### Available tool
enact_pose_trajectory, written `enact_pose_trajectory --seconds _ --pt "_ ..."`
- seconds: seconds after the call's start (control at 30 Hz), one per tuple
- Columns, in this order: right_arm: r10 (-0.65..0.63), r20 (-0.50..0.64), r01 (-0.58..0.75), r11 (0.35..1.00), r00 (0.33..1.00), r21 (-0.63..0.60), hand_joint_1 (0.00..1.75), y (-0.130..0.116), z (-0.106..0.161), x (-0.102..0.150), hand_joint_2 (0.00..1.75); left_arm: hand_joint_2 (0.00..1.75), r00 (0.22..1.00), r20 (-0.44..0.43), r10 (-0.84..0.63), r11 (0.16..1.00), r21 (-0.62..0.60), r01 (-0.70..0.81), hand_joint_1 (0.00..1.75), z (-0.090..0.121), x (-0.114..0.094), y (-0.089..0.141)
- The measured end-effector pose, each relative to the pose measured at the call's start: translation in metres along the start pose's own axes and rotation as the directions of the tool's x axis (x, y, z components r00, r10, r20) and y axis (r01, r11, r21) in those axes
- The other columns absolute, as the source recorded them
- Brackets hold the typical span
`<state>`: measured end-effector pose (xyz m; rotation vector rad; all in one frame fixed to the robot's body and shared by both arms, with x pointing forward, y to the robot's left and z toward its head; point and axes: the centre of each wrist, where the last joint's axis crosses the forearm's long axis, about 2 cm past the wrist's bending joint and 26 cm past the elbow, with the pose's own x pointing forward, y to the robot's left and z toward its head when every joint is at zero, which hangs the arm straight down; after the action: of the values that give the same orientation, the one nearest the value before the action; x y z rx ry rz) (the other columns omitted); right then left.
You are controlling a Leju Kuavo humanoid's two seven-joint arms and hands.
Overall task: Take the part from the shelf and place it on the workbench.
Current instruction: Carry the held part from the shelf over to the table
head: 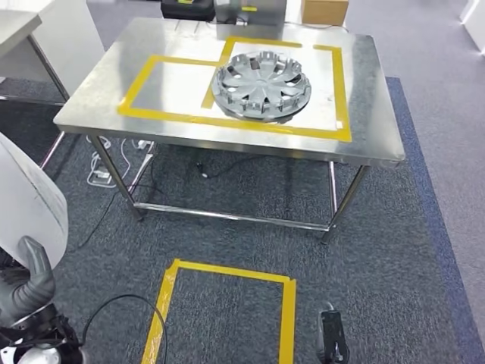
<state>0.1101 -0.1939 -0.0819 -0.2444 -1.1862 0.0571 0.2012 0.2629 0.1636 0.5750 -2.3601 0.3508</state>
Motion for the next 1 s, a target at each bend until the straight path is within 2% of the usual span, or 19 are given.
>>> enact_pose_trajectory --seconds 1.0 --pt "0.002 0.005 -0.002 1.000 1.000 0.019 0.00 0.0016 -0.0030 0.0020 0.00 1.75 1.000 -0.001 0.005 1.000 0.005 -0.005 1.75 -0.0006 0.0005 -0.0002"
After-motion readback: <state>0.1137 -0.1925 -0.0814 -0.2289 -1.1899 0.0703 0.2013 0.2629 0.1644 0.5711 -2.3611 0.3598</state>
